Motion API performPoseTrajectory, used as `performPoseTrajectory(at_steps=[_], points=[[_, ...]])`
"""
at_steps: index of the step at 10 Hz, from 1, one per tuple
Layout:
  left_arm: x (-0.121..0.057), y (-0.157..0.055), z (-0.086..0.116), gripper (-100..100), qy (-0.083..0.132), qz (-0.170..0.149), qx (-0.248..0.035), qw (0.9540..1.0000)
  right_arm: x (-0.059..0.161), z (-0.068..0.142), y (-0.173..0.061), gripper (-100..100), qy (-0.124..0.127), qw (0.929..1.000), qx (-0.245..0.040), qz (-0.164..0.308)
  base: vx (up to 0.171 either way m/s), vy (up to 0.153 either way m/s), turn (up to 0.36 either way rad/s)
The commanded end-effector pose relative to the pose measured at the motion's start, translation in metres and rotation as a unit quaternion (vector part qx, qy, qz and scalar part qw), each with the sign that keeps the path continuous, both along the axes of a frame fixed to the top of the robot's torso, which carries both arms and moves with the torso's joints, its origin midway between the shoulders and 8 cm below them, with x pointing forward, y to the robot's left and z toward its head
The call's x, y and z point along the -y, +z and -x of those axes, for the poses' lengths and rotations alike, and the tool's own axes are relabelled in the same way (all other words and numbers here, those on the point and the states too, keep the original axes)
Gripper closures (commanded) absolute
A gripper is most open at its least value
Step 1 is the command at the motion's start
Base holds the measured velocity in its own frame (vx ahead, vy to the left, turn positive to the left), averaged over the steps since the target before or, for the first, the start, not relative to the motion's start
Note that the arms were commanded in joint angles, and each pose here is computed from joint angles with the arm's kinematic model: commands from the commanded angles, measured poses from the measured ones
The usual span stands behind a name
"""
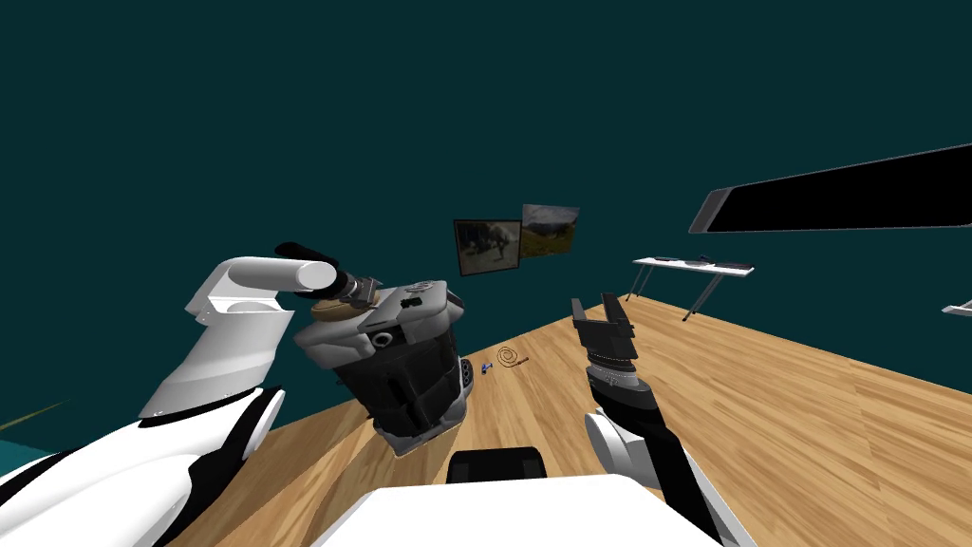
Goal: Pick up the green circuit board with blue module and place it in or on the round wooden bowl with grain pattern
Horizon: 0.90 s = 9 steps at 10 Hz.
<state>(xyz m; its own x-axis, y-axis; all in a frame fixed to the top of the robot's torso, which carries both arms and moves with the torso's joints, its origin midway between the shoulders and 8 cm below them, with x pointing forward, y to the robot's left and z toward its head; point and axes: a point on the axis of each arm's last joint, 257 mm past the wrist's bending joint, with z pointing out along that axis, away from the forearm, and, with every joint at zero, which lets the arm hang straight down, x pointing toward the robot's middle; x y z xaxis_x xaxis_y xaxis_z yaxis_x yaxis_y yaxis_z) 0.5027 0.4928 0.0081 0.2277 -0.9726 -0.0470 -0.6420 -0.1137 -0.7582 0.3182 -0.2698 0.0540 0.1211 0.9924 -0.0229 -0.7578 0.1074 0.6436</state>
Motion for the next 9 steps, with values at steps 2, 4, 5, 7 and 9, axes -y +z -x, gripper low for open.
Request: performPoseTrajectory(at_steps=[2,4,5,7,9], points=[[-0.007,-0.013,0.014,-100,0.009,0.006,-0.041,0.9991,0.0,0.0,0.0,0,0.0,1.0,0.0,0.0,0.093,-0.088,-0.059],[-0.011,-0.022,0.025,-100,0.015,0.011,-0.069,0.9975,0.0,0.0,0.0,0,0.0,1.0,0.0,0.0,0.084,-0.064,-0.054],[-0.014,-0.027,0.033,-100,0.019,0.015,-0.089,0.9958,0.0,0.0,0.0,0,0.0,1.0,0.0,0.0,0.098,-0.058,-0.068],[-0.017,-0.033,0.044,-100,0.024,0.019,-0.114,0.993,0.0,0.0,0.0,0,0.0,1.0,0.0,0.0,0.066,-0.053,-0.039],[-0.018,-0.039,0.055,-100,0.028,0.023,-0.138,0.9898,0.0,0.0,0.0,0,0.0,1.0,0.0,0.0,0.059,-0.039,-0.034]])
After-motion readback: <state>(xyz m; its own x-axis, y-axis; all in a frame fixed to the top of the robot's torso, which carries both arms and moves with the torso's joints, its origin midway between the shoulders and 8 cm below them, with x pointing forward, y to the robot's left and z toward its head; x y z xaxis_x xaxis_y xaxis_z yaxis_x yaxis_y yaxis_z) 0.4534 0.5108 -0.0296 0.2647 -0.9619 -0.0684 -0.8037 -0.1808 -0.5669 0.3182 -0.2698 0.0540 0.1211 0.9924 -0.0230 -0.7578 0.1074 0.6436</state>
